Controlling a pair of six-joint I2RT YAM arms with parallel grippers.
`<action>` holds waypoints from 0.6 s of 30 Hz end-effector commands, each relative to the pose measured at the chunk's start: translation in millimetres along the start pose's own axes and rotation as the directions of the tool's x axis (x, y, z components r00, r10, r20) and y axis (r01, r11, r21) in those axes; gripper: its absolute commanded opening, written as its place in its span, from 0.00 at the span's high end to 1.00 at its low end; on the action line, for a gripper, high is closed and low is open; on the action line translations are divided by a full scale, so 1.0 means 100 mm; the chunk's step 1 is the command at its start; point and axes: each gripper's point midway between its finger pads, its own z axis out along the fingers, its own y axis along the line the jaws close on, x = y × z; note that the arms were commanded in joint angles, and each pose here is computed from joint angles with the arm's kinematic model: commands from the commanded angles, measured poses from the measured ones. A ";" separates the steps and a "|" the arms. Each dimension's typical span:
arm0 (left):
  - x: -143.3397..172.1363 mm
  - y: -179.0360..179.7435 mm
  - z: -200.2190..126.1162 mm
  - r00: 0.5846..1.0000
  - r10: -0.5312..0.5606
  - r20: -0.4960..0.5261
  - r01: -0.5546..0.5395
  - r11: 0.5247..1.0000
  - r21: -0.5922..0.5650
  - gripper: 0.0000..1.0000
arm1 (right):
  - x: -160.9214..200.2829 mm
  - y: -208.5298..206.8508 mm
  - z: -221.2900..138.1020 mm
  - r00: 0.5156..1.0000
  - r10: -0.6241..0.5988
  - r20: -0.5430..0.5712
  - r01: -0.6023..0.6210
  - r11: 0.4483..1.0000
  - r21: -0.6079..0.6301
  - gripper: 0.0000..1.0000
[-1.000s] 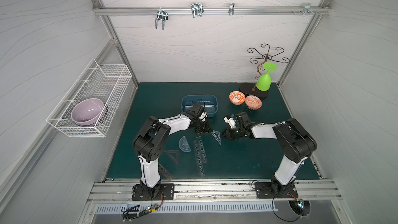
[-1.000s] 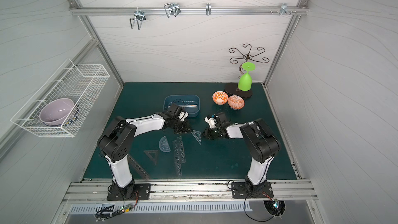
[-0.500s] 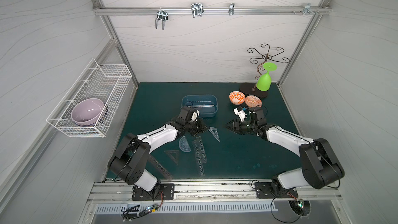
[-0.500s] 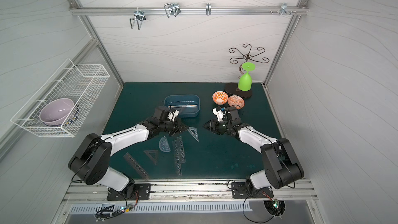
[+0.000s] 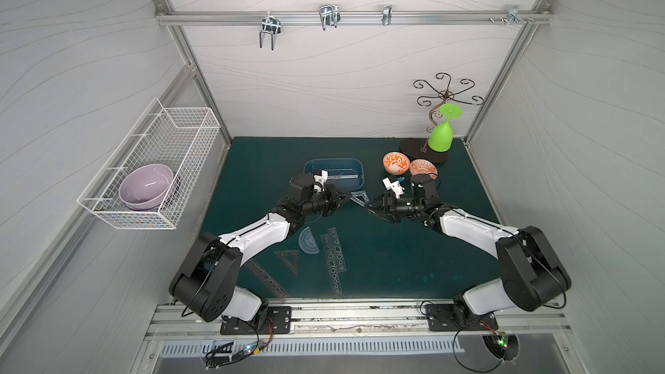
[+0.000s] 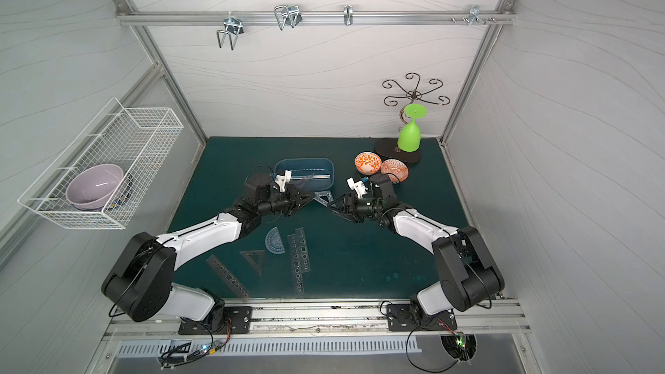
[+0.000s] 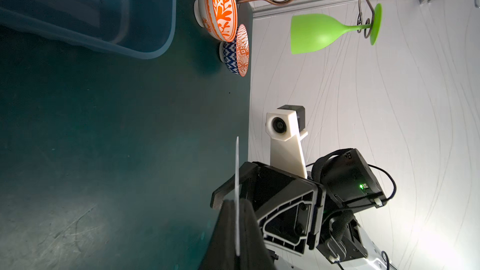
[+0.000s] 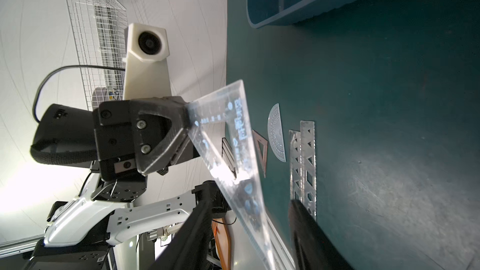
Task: Put the scattered rulers into the storage box
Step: Pick up the ruler from the center of the board.
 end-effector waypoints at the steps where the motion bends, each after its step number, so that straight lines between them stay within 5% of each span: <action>1: -0.07 -0.24 -0.08 0.999 0.041 0.028 -0.044 0.996 0.081 1.00 | -0.11 0.12 0.00 1.000 -0.015 0.012 0.015 0.999 -0.028 0.51; 18: -0.04 -0.12 -0.10 0.997 0.077 0.012 -0.077 0.997 0.018 1.00 | -0.28 0.22 0.01 0.998 -0.057 0.031 0.058 0.998 -0.015 1.00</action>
